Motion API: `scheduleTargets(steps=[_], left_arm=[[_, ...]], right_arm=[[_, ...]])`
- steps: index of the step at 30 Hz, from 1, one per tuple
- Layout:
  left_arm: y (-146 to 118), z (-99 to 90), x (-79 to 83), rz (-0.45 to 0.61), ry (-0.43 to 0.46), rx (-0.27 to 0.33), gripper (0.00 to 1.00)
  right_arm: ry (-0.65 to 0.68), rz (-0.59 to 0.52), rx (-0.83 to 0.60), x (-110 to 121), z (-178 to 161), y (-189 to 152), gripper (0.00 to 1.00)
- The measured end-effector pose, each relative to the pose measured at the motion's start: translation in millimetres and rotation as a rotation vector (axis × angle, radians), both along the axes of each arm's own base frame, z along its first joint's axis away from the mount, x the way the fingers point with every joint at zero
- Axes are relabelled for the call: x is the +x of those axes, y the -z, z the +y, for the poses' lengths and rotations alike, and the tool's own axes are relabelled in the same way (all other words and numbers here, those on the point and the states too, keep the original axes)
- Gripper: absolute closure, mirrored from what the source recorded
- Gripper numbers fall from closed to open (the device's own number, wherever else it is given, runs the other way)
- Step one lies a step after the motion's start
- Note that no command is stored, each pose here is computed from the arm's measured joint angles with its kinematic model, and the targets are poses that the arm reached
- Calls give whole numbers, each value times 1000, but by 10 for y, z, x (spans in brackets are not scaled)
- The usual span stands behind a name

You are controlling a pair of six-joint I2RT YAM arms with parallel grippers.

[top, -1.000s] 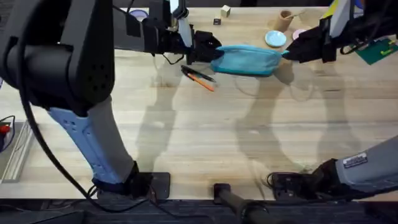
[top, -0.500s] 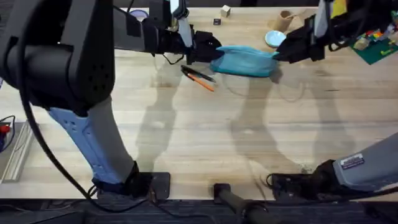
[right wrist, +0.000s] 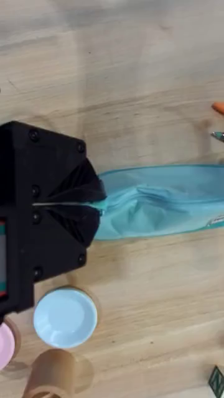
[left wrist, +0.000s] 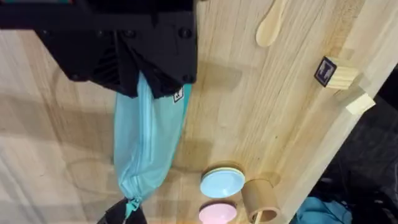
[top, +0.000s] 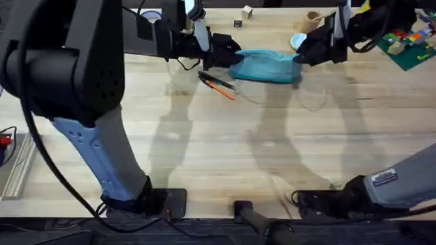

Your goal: Unzip the bag, pick up the pens from the table one at a time and place them inside, then zip the bag closed.

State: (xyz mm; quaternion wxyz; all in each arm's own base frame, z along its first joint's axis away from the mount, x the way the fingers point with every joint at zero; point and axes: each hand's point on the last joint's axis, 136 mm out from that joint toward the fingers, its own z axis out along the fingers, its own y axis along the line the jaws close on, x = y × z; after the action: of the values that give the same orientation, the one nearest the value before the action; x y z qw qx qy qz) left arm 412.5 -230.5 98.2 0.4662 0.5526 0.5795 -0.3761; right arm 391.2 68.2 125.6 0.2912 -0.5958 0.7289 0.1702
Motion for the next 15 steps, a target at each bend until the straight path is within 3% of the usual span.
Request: scheduleTargets(steps=[15], left_arm=[[-1,3,2,0,-1,0,959]], right_arm=[[-18,-35,52,70,152,-106,971]])
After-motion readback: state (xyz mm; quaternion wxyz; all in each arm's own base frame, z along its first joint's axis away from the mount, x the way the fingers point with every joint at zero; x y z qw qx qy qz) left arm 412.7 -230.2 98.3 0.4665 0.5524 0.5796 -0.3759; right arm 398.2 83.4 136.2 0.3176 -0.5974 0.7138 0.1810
